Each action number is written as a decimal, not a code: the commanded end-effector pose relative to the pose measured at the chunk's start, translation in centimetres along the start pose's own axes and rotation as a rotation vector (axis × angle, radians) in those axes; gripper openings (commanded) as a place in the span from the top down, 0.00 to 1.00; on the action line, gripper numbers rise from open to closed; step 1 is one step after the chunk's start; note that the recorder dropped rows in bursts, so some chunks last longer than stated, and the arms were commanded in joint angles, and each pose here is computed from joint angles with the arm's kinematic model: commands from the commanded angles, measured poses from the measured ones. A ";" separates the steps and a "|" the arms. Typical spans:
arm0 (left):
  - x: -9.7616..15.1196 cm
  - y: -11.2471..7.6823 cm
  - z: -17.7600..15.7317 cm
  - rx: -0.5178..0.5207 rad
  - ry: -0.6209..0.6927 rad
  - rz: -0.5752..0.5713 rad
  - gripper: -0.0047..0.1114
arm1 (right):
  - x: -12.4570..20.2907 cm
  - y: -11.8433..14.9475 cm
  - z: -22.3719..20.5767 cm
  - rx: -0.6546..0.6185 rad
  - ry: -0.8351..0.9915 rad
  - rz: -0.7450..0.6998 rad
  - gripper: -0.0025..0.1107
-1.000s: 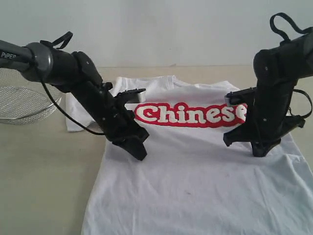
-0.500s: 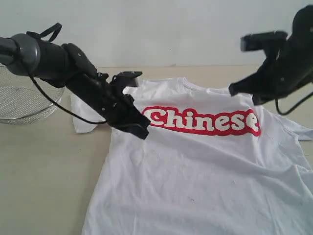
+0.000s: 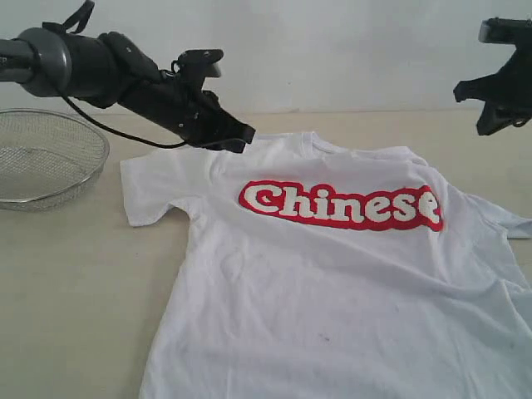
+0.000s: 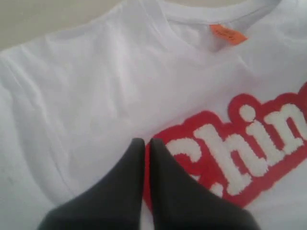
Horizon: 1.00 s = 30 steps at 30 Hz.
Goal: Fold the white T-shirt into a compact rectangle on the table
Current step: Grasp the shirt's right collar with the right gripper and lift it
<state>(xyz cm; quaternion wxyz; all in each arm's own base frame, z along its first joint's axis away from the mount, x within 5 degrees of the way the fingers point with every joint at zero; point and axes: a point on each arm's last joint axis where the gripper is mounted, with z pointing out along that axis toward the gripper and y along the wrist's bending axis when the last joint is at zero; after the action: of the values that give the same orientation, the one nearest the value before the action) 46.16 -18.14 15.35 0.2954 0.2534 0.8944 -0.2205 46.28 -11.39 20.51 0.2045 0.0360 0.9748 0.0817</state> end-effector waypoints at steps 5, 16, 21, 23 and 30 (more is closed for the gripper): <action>1.9 1.3 2.6 0.061 0.097 -0.067 0.92 | -1.4 -0.4 4.0 -0.331 0.015 -0.013 0.98; 3.4 1.6 3.9 0.082 0.154 -0.102 0.92 | -0.9 -0.6 5.2 -0.353 0.064 0.021 0.36; 3.4 1.6 3.9 0.081 0.152 -0.102 0.92 | -0.4 -0.8 6.4 -0.359 0.093 0.032 0.54; 3.4 1.6 3.9 0.081 0.152 -0.102 0.92 | -0.1 -1.0 7.1 -0.363 0.107 0.038 0.55; 3.4 1.6 3.9 0.082 0.154 -0.102 0.92 | 0.9 -1.0 9.2 -0.385 0.169 0.064 0.43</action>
<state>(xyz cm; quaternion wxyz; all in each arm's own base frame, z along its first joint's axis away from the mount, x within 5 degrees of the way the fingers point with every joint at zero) 46.34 -17.98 9.77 0.2057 0.2398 0.9160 -0.2471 49.31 -10.91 12.27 0.1354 0.0186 0.9528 0.2712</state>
